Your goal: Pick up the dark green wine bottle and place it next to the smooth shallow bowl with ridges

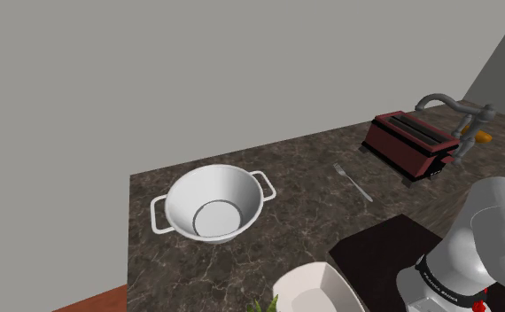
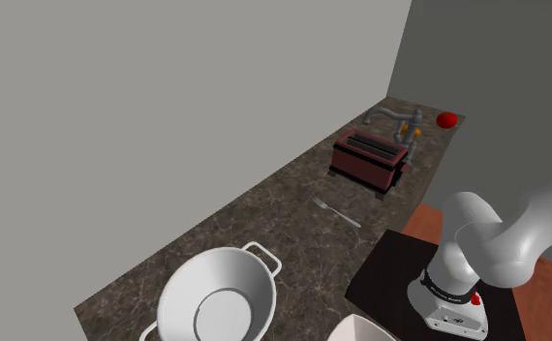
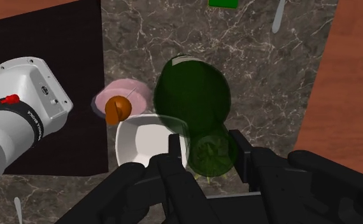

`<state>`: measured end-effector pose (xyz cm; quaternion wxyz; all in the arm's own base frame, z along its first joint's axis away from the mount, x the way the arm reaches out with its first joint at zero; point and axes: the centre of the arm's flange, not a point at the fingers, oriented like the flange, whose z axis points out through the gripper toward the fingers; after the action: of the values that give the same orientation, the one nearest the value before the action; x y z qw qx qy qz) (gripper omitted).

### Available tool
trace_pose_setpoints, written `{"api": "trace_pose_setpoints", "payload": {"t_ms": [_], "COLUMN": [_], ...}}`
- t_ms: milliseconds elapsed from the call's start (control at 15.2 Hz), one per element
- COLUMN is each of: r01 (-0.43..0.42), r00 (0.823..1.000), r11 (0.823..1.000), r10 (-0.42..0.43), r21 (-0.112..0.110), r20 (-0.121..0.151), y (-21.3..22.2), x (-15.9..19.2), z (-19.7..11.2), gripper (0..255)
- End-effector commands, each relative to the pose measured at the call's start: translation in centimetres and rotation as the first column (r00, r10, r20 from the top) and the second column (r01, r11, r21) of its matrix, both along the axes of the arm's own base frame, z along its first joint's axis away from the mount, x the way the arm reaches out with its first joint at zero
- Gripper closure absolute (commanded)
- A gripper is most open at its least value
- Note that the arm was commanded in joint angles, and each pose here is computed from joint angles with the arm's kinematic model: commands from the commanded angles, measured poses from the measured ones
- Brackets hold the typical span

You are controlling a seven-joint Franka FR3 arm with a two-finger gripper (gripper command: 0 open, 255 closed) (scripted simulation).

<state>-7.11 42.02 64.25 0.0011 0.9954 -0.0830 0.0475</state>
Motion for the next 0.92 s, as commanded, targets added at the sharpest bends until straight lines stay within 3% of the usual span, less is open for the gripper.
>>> {"api": "trace_pose_setpoints", "payload": {"t_ms": [0, 858], "r01": [0.0, 0.0], "r00": [1.0, 1.0], "r11": [1.0, 1.0], "r10": [0.0, 0.0], "r21": [0.001, 0.001], "r20": [0.0, 0.0], "y": [0.0, 0.0], "x": [0.0, 0.0], "z": [-1.0, -7.9], "gripper": [255, 255]}}
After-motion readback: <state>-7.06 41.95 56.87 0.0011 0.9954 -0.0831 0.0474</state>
